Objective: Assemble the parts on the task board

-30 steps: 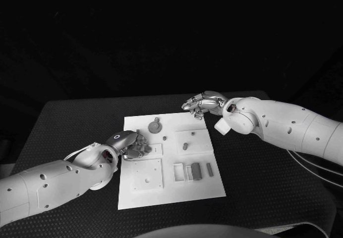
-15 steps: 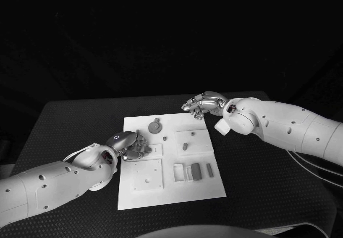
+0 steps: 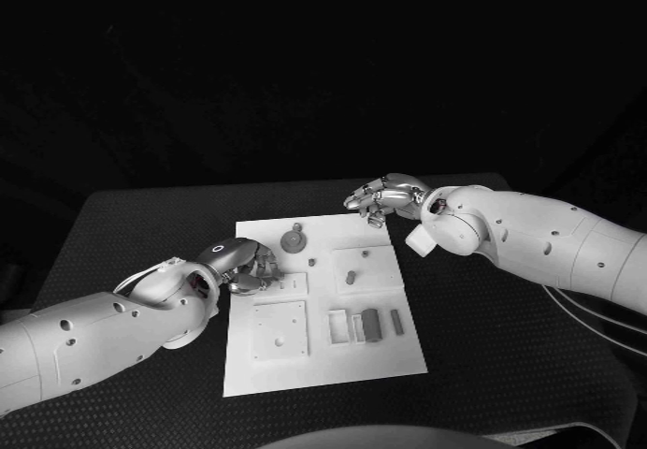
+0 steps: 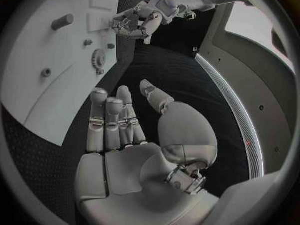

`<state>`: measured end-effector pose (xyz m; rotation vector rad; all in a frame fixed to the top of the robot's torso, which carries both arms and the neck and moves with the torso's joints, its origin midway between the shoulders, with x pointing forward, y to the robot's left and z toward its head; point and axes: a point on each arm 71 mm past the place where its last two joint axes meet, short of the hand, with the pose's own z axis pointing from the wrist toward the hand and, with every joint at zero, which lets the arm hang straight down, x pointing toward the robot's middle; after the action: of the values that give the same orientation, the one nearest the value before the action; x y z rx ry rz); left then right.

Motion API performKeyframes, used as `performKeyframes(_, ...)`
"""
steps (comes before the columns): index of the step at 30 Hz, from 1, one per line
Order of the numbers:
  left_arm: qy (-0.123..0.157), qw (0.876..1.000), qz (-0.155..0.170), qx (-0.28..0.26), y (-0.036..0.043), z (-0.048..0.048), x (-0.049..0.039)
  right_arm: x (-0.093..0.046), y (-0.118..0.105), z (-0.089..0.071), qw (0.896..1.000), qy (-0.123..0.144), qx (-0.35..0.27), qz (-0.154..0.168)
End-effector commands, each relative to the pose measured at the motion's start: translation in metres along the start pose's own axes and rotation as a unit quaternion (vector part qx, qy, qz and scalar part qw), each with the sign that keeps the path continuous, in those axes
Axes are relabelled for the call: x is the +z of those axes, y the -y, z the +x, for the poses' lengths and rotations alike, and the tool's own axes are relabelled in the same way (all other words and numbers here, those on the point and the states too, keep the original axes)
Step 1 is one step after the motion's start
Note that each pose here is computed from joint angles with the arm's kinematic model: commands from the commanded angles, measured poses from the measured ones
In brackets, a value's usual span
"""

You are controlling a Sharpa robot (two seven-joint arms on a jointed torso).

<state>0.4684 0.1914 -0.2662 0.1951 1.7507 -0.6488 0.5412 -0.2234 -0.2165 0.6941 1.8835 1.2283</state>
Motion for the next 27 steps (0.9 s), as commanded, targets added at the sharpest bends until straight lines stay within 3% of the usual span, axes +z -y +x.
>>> performKeyframes(1,-0.037,0.999,0.000,0.024,0.0043,-0.0001,0.0024,0.001,-0.001,0.002,1.000,-0.005,0.000,-0.004)
performKeyframes(7,-0.062,0.996,0.000,0.062,0.0124,-0.0106,0.0096,0.001,-0.001,0.002,1.000,-0.005,0.000,-0.004)
performKeyframes(16,-0.086,0.986,-0.024,0.139,0.0258,-0.0227,0.0199,0.002,-0.001,0.003,1.000,-0.006,0.000,-0.004)
performKeyframes(27,-0.114,0.971,-0.054,0.204,0.0382,-0.0191,0.0264,0.002,-0.002,0.004,1.000,-0.007,0.000,-0.005)
